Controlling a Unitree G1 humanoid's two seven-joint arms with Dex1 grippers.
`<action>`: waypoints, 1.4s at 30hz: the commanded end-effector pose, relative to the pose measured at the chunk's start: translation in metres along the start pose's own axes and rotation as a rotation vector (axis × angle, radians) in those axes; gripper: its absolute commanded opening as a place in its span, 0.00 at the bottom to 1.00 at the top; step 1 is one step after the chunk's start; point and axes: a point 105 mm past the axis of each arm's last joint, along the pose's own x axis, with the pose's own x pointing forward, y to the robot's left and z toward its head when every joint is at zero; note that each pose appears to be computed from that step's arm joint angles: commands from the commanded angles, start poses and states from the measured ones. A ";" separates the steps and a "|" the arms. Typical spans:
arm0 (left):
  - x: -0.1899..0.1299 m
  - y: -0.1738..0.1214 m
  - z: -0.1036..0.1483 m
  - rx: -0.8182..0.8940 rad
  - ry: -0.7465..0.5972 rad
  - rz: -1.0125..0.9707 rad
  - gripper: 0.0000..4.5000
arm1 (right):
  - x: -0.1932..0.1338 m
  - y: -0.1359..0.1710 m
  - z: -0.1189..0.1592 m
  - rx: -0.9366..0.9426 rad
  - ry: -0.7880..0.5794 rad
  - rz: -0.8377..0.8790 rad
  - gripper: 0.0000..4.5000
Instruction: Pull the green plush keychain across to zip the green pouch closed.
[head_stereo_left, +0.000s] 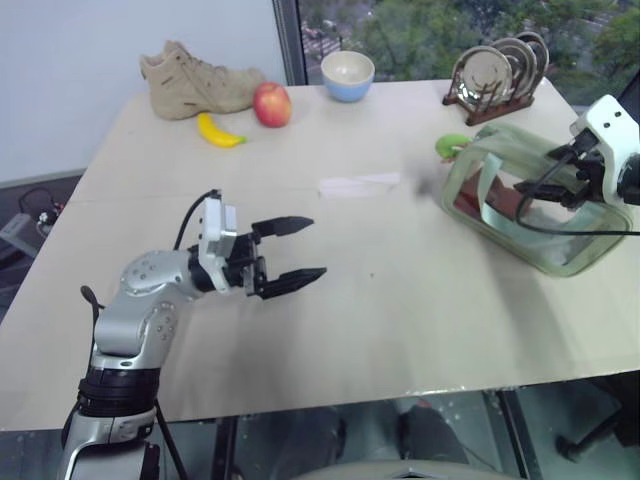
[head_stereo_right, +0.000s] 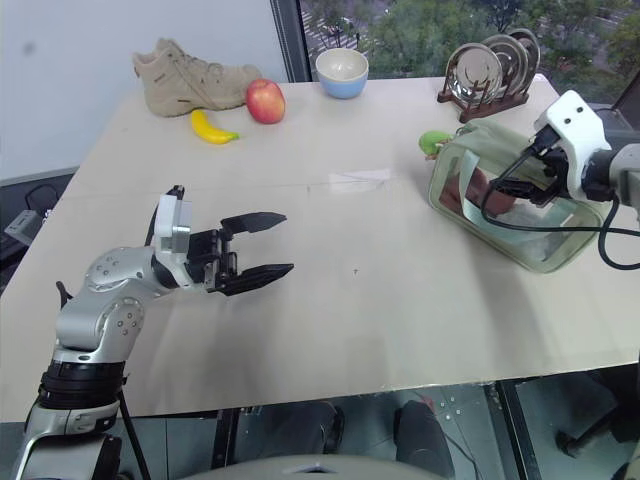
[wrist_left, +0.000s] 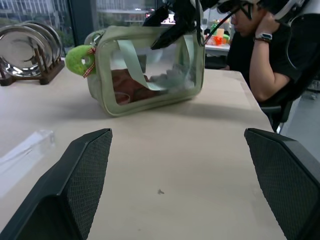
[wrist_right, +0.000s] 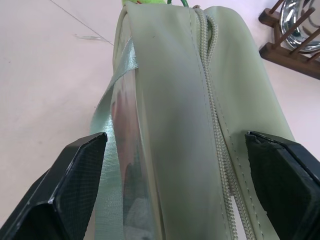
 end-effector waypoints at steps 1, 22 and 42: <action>-0.001 -0.001 0.018 0.062 -0.034 -0.016 1.00 | -0.008 -0.007 0.010 -0.014 -0.020 -0.020 0.62; -0.022 0.023 0.010 0.062 -0.058 0.176 1.00 | -0.005 0.054 0.102 -0.375 -0.414 0.235 0.01; -0.080 0.002 -0.015 -0.002 0.050 0.466 1.00 | 0.088 0.162 0.133 -0.818 -0.486 0.502 0.01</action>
